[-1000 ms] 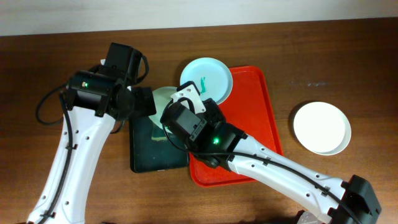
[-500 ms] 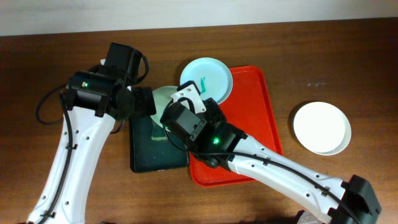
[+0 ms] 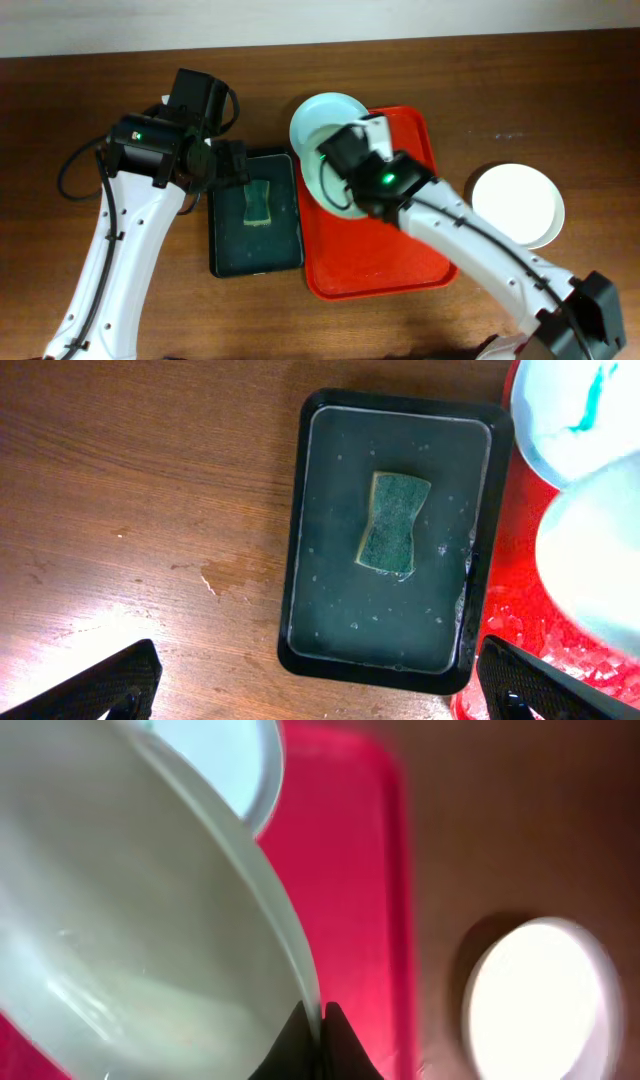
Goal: Clean dirty plates on tray and stack at the side
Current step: 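Lift the cleaned plate with the right gripper and stack it on the right plate, then move the right gripper to the last plate and grasp its rim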
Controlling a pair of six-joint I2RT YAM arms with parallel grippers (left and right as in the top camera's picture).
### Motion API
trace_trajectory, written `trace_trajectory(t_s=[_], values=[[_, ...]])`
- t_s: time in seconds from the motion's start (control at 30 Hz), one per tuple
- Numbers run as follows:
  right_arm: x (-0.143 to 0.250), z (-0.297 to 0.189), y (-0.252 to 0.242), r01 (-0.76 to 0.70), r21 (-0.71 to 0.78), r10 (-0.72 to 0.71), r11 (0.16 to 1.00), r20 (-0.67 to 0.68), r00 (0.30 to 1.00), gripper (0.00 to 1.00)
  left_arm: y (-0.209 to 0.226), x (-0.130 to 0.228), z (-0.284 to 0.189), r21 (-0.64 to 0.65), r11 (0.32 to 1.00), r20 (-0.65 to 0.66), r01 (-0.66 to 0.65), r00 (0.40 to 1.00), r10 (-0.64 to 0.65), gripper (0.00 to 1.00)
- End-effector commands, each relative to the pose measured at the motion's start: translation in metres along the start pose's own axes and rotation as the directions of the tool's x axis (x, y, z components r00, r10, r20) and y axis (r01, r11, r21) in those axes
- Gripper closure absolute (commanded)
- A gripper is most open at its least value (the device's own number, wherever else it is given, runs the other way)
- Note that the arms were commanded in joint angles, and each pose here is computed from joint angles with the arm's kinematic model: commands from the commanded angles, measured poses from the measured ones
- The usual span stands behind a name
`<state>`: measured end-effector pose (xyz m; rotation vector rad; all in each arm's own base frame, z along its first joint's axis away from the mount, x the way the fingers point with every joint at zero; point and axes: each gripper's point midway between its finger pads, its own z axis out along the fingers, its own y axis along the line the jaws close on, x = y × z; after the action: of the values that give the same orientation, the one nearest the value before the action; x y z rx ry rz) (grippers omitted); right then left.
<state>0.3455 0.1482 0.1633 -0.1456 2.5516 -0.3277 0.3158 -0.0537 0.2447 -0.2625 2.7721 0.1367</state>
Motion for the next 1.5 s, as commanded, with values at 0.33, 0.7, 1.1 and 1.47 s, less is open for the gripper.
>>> trace_trajectory(t_s=[0.33,0.7,1.1,1.47], values=[[0.039,0.020,-0.179,-0.743,-0.239,0.620,0.625,-0.427,0.658,0.96,0.004,-0.003,-0.005,-0.007,1.000,0.022,-0.004,1.000,0.004,0.01],[0.183,0.070,-0.302,-0.936,0.191,0.861,0.296,-0.478,0.174,0.96,0.004,-0.003,-0.005,-0.007,1.000,0.022,-0.004,1.000,0.004,0.01],[0.187,0.081,-0.276,-0.904,0.185,0.826,0.385,-0.506,0.248,0.61,0.004,-0.003,-0.005,-0.007,1.000,0.022,-0.004,1.000,0.004,0.00],[0.033,-0.042,-0.189,-0.613,-0.362,0.562,0.702,-0.245,0.790,0.60,0.004,-0.004,-0.005,-0.007,1.000,0.022,-0.003,1.000,0.004,0.00]])
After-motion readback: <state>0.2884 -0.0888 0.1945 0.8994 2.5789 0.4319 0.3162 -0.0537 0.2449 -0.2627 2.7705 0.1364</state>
